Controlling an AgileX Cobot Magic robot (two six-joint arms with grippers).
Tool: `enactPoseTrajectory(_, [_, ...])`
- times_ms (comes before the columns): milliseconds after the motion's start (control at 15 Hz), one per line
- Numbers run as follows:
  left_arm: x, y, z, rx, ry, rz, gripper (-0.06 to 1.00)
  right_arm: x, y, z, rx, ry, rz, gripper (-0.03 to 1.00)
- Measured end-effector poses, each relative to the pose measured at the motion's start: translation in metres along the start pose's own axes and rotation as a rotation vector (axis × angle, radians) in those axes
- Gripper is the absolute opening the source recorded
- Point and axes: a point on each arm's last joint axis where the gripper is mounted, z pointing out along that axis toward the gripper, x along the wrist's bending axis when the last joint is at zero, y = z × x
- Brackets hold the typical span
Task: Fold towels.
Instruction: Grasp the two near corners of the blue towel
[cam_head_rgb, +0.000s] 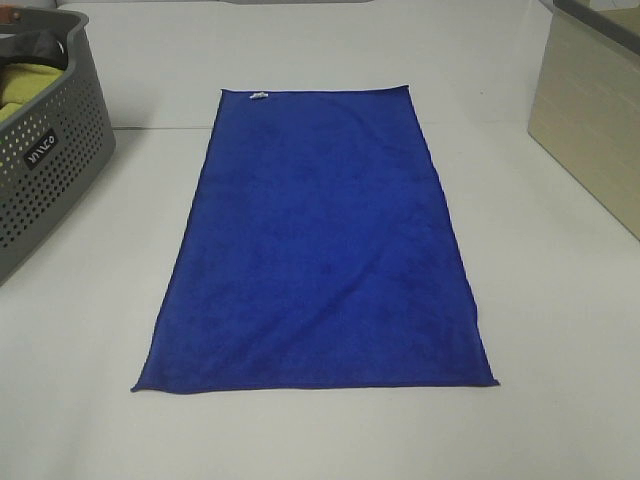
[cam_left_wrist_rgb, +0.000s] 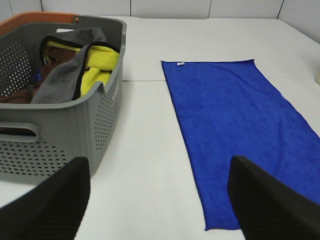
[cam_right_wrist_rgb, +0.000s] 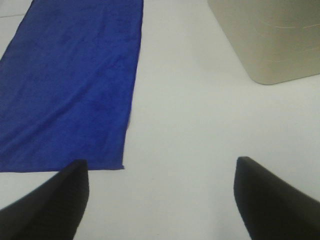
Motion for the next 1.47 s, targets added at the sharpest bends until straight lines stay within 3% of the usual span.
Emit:
enactPoseTrajectory(133, [-0.001,0.004,0.023,0.103,-0.024,-0.09,0.73,0.004,0.015,0.016,0.063,0.071,0.056,0.73])
enactPoseTrajectory(333, [-0.005,0.002,0.069,0.351,-0.089,-0.251,0.73,0.006,0.03,0.053,0.264,0.115,0.091,0.69])
enactPoseTrajectory(400, [-0.007,-0.004,0.103,0.507,-0.133,-0.279,0.73,0.003,0.037,0.086,0.415,0.093,0.12,0.67])
enactPoseTrajectory(467, [-0.007,-0.011,0.121,0.594,-0.156,-0.275,0.73,0.001,0.038,0.102,0.491,0.083,0.132,0.67])
enactPoseTrajectory(667, [-0.005,-0.037,0.171,0.782,-0.219,-0.315,0.73,-0.003,0.036,0.154,0.688,0.099,0.144,0.67])
enactPoseTrajectory(1067, [0.001,-0.096,0.238,0.967,-0.285,-0.403,0.73,-0.004,0.015,0.235,0.785,0.199,0.251,0.67])
enactPoseTrajectory(1467, [0.007,-0.111,0.284,1.004,-0.301,-0.417,0.73,-0.009,-0.014,0.277,0.848,0.237,0.292,0.67])
